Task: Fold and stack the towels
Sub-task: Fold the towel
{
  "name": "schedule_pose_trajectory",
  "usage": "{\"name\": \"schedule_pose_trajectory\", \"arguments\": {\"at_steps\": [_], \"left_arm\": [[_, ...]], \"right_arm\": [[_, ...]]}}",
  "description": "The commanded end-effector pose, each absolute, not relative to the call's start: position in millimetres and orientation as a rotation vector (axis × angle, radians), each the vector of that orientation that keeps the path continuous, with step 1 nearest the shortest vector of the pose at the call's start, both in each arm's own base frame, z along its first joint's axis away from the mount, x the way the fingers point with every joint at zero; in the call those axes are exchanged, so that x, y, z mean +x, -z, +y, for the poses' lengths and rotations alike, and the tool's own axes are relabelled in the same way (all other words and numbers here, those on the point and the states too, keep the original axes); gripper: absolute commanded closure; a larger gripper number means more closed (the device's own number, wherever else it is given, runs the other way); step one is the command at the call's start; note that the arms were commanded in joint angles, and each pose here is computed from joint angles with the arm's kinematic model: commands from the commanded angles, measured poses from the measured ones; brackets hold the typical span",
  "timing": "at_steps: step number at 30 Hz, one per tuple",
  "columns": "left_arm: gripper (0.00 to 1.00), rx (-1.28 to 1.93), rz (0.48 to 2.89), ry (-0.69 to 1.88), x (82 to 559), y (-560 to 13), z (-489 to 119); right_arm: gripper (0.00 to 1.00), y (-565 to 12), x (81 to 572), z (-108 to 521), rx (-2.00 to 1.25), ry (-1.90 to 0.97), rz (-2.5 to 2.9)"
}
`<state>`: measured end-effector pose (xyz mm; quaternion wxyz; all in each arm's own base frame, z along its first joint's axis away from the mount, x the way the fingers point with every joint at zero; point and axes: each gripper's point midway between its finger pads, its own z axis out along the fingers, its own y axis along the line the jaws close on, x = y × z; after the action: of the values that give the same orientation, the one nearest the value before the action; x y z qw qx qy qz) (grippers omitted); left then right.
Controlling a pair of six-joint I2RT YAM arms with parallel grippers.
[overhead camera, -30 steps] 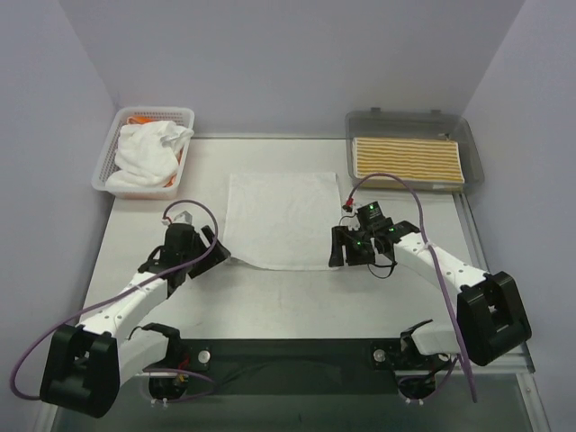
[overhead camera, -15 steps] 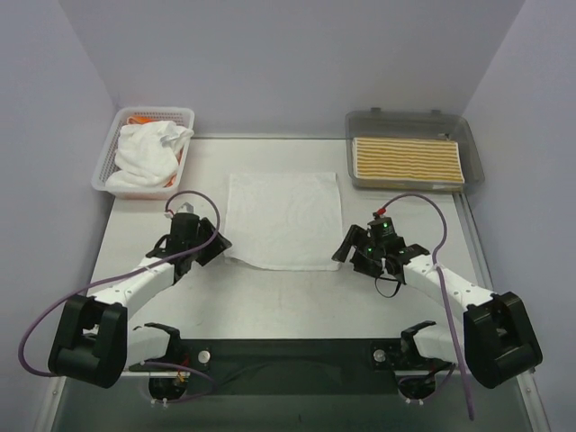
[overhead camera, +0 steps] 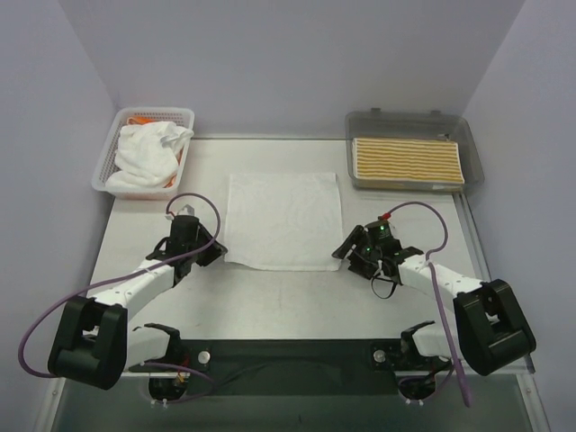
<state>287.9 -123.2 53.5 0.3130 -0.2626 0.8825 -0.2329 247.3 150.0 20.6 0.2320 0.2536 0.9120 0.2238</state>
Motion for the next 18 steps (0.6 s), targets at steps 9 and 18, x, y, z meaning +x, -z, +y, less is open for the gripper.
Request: {"name": "schedule_pose_trajectory", "arguments": {"at_steps": [9, 18], "left_arm": [[0.50, -0.582, 2.326, 0.618, 286.2, -59.6, -124.8], [0.62, -0.474, 2.393, 0.601, 284.0, -52.2, -135.3]], "right_arm": [[0.38, -11.2, 253.0, 154.4, 0.724, -0.556, 2.520], [0.41, -6.8, 249.1, 158.0, 0.698, -0.518, 2.566]]}}
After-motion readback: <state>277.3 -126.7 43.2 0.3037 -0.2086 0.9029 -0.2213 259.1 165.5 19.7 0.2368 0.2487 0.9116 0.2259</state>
